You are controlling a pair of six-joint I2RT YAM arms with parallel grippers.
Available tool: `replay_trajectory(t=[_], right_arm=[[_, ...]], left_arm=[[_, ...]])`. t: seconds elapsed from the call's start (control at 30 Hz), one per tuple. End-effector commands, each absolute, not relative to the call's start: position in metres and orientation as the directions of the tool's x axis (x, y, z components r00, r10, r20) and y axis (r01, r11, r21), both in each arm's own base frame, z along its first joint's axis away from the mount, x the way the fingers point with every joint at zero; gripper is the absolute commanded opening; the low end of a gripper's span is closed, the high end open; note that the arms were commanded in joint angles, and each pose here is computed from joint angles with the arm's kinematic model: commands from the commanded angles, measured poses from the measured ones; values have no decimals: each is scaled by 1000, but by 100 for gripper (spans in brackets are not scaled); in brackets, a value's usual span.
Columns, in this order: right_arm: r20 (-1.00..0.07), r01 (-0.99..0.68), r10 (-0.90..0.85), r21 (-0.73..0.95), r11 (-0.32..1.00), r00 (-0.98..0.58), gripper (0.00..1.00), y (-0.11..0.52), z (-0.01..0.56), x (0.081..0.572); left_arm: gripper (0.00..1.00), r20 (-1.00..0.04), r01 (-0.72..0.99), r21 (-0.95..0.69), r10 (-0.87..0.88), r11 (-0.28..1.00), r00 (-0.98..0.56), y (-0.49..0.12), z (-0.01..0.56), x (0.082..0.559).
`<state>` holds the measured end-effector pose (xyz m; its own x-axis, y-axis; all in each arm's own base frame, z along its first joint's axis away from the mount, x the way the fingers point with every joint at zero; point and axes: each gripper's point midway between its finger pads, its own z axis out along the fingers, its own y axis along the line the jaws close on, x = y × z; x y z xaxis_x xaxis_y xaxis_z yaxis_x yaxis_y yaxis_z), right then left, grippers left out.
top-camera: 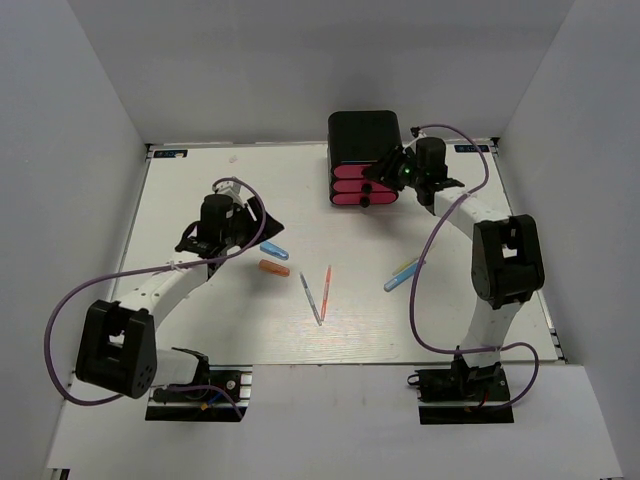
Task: Sort the stationery into containers
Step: Open the drawer at the center of the board.
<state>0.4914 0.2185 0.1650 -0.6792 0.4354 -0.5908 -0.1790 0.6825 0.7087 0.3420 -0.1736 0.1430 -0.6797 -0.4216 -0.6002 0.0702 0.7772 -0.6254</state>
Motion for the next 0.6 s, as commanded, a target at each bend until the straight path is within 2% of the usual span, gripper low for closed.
replay_trajectory(t=[0.0, 0.23, 0.4, 0.5, 0.53, 0.57], right_arm=[[-615, -227, 427, 709, 668, -662, 22, 218, 178, 481], [-584, -207, 421, 722, 661, -694, 22, 213, 166, 448], [-575, -200, 417, 723, 661, -704, 32, 212, 160, 441], [-574, -201, 417, 725, 659, -705, 51, 213, 161, 442], [-575, -210, 412, 726, 655, -707, 67, 214, 163, 441], [-577, -212, 407, 724, 657, -708, 72, 214, 162, 440]], left_arm=[[69, -613, 47, -632, -461, 774, -641, -171, 156, 354], [73, -548, -63, -625, -495, 778, -674, -167, 134, 357], [73, -529, -85, -622, -498, 779, -687, -169, 130, 362], [73, -514, -102, -613, -493, 784, -702, -170, 124, 364], [73, -508, -109, -617, -500, 780, -702, -171, 124, 367], [73, -502, -116, -613, -499, 781, -707, -170, 122, 365]])
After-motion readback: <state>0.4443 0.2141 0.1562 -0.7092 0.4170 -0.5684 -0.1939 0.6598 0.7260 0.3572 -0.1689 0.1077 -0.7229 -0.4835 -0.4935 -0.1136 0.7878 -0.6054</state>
